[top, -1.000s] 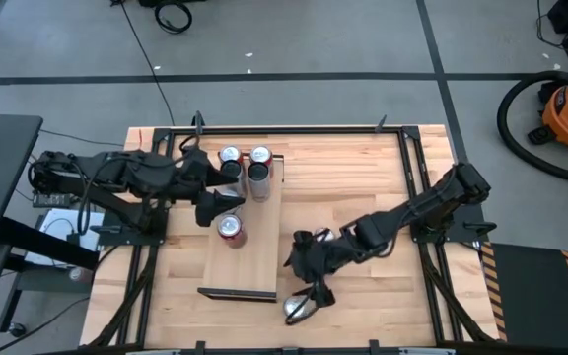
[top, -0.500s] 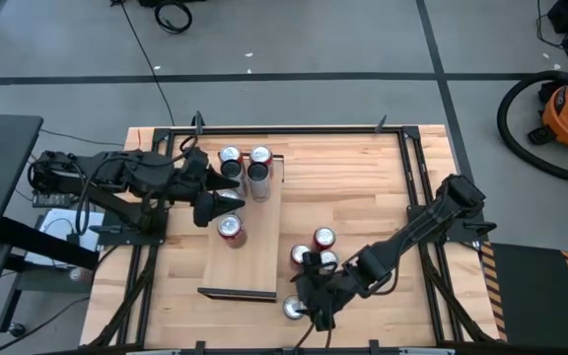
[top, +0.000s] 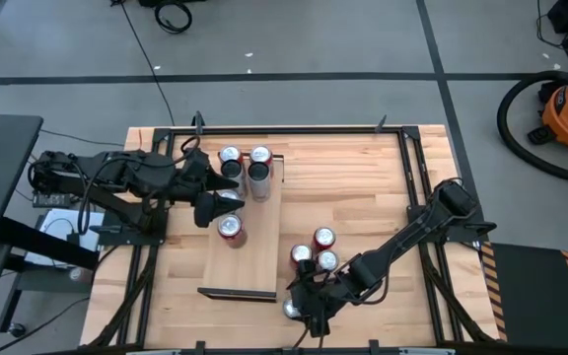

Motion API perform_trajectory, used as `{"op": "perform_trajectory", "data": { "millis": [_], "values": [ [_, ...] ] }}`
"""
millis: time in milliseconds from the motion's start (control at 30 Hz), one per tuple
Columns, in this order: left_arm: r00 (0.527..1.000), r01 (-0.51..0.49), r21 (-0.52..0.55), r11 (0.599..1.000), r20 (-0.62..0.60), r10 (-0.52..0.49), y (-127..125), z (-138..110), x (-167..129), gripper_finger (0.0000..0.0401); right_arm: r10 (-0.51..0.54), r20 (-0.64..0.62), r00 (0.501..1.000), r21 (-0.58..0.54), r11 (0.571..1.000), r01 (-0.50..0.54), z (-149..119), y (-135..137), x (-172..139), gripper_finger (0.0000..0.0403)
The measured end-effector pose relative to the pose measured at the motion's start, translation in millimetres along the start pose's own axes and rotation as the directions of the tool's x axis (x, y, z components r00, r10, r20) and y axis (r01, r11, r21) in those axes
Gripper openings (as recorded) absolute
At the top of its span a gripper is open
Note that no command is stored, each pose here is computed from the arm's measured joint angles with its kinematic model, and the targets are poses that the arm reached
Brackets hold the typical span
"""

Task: Place canned beverage on shelf
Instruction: Put the red and silver soda can aligned with the other red and silver soda can on the shelf

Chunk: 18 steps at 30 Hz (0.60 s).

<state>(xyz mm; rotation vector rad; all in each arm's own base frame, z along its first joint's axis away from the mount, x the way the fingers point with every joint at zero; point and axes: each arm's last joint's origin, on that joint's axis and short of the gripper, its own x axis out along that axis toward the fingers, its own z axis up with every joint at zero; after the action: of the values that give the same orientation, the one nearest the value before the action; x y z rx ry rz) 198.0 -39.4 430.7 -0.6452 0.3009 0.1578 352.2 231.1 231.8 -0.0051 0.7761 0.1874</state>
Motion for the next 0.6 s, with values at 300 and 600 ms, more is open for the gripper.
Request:
{"op": "perform_trajectory", "data": {
  "millis": [300, 600],
  "values": [
    [1.000, -0.002, -0.005, 1.000, -0.013, 0.001, 0.6, -0.9, 0.0, 0.0389, -0.038, -0.078, 0.996, -0.050, 0.998, 0.034, -9.8, -2.1, 6.0, 0.0362],
    [1.000, 0.006, -0.009, 1.000, -0.018, -0.006, 0.2, -1.0, 0.0, 0.0389, -0.167, -0.274, 0.947, -0.139, 0.981, 0.132, -29.9, -13.7, 0.4, 0.0362]
  ]
}}
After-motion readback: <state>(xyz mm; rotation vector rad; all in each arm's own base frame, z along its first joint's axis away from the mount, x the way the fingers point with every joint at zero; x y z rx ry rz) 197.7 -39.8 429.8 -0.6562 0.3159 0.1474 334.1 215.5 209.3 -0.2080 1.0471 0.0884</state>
